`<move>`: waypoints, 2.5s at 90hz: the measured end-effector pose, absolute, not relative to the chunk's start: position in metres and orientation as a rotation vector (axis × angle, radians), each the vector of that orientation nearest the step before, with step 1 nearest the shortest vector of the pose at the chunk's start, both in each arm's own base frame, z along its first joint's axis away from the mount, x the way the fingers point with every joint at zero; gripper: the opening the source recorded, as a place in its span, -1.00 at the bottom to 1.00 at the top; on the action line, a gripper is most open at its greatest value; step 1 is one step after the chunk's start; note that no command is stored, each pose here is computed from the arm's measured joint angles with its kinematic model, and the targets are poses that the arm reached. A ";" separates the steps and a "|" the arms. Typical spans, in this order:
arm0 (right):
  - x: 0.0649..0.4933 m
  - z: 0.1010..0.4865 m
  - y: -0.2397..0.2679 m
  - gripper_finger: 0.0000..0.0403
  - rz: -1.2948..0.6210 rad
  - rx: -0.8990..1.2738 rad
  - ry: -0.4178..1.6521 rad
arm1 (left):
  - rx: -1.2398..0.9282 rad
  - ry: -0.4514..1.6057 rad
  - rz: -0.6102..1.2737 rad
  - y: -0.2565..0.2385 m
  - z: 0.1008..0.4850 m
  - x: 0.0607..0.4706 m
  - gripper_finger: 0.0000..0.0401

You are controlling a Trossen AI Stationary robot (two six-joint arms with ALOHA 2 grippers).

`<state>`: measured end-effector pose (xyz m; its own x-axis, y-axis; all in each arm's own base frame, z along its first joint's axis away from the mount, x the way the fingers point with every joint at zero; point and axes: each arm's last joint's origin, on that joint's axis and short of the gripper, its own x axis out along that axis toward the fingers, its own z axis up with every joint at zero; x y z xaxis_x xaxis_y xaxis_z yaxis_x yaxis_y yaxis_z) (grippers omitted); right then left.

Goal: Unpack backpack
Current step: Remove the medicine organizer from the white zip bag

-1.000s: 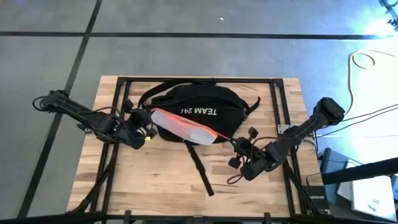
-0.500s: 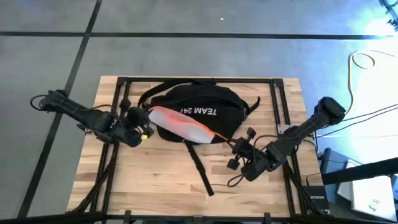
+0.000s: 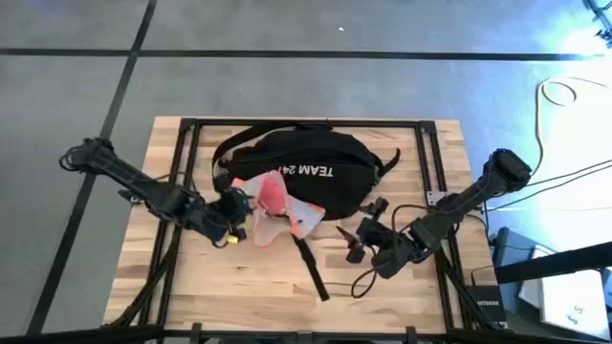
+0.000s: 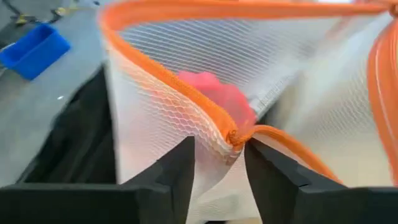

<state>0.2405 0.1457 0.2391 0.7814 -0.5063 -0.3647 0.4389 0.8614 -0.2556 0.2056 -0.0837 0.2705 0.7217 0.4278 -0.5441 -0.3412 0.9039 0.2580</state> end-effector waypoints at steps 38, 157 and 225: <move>0.244 0.242 0.149 0.67 -0.466 -0.097 0.423 | 0.180 0.775 0.259 -0.108 0.239 0.227 -0.34; 0.445 0.203 0.158 0.42 0.058 0.265 0.660 | 0.043 0.620 0.353 -0.091 0.251 0.245 -0.34; 0.403 0.191 0.157 0.42 -0.332 -0.001 0.921 | 0.011 0.628 0.323 -0.092 0.251 0.246 -0.34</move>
